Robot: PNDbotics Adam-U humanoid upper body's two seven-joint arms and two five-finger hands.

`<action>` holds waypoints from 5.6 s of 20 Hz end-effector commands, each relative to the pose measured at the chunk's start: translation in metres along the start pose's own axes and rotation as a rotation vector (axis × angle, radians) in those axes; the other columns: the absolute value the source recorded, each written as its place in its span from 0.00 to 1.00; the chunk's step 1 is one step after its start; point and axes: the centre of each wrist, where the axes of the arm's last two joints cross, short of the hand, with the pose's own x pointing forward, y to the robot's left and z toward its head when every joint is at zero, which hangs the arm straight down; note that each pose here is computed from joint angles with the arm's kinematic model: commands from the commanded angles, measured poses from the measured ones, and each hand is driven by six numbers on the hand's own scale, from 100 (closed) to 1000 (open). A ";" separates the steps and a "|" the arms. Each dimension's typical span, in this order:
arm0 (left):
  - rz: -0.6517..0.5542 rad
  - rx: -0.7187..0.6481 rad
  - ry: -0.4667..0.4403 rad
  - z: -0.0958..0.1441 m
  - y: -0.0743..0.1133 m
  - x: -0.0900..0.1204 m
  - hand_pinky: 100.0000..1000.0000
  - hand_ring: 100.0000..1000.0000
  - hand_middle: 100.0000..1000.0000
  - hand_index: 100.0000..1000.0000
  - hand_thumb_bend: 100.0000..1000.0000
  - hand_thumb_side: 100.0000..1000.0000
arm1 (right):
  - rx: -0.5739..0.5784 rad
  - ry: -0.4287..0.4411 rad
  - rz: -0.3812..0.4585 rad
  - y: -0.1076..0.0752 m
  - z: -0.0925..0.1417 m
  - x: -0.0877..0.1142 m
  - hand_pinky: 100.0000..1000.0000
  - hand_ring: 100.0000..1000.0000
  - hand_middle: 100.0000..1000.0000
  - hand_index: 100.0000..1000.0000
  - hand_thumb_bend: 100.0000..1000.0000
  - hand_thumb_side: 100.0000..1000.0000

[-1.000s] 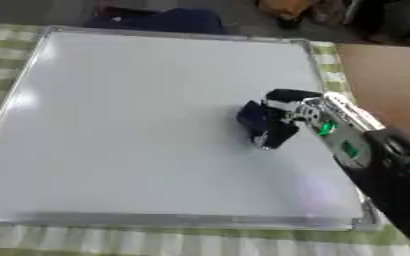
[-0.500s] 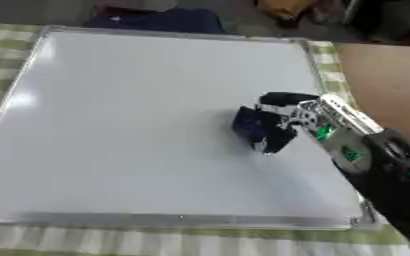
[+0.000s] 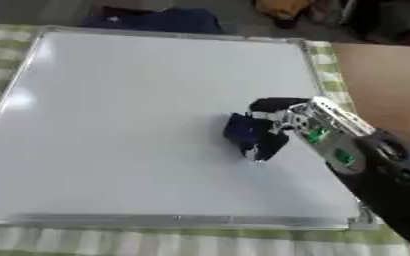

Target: Wipe the whiteboard clean with a brush.

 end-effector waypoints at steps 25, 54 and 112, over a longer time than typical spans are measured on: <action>0.007 -0.012 -0.032 -0.005 0.000 0.007 0.61 0.77 0.74 0.79 0.12 1.00 | 0.082 -0.010 0.044 0.007 -0.002 0.006 0.49 0.57 0.15 0.41 0.00 0.19; 0.003 -0.016 -0.033 -0.005 0.000 0.007 0.61 0.77 0.74 0.79 0.12 1.00 | -0.002 0.173 -0.022 0.001 -0.013 -0.042 0.49 0.58 0.15 0.44 0.00 0.19; 0.010 -0.023 -0.031 -0.006 0.000 0.007 0.61 0.77 0.75 0.79 0.12 1.00 | 0.101 -0.072 0.161 -0.001 0.014 0.016 0.59 0.73 0.67 0.18 0.00 0.28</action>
